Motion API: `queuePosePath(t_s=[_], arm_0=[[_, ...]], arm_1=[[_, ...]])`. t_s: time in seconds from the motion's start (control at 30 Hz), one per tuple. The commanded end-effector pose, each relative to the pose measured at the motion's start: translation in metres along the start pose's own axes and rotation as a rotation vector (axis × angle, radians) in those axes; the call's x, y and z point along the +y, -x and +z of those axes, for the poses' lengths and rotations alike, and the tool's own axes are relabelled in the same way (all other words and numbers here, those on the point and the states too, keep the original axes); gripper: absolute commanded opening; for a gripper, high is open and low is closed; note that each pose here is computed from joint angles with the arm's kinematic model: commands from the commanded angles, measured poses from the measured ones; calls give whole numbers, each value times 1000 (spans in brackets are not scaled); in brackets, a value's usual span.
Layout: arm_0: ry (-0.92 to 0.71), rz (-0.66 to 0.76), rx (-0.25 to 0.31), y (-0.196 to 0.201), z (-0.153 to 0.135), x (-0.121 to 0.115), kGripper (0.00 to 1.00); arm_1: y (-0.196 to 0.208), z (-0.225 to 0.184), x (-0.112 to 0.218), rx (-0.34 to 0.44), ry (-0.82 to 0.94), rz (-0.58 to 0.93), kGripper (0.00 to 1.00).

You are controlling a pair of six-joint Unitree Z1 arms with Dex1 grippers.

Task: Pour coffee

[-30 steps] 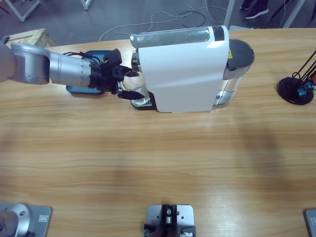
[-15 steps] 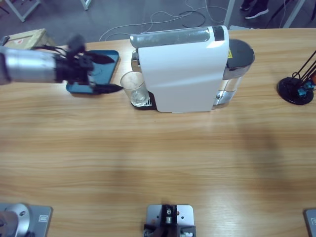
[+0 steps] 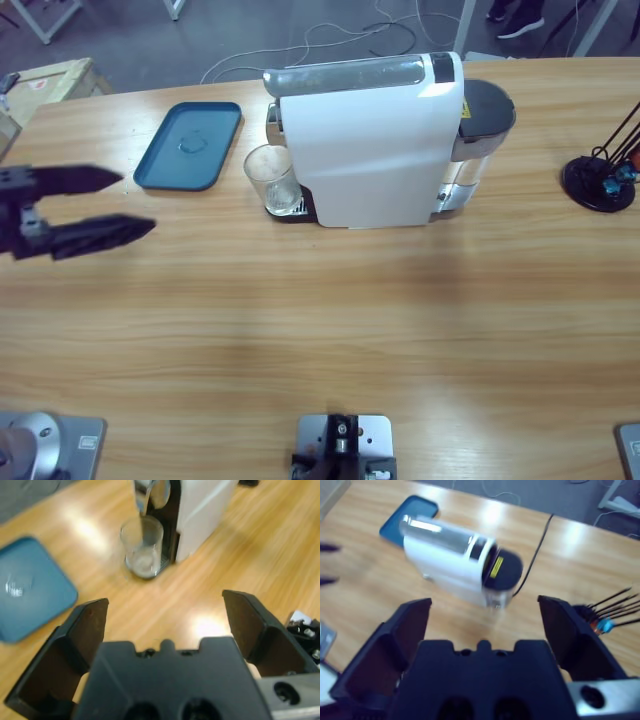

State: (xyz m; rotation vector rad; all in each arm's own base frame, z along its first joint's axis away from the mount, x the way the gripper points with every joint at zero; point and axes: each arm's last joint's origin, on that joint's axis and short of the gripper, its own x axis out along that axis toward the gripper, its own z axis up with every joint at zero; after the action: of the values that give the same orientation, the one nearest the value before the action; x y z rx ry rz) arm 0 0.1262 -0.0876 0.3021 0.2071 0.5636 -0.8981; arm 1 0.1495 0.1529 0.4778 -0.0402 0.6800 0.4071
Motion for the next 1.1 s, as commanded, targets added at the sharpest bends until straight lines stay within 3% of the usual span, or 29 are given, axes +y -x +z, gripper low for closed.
queuePosePath(t_s=[0.03,0.17,0.37,0.83,1.1], arm_0=[[18,22,64,5,-2,-4,982],[2,10,99,-9,-2,-1,982],[-6,10,93,-20,2,3,982],[-5,29,106,-35,4,10,982],[-6,35,107,-36,5,10,982]], arm_1=[[-117,57,16,182,42,-30,0],[-164,67,21,270,33,5,0],[-212,59,22,385,31,5,0],[-238,52,8,456,41,-56,0],[-238,52,7,455,40,-69,0]])
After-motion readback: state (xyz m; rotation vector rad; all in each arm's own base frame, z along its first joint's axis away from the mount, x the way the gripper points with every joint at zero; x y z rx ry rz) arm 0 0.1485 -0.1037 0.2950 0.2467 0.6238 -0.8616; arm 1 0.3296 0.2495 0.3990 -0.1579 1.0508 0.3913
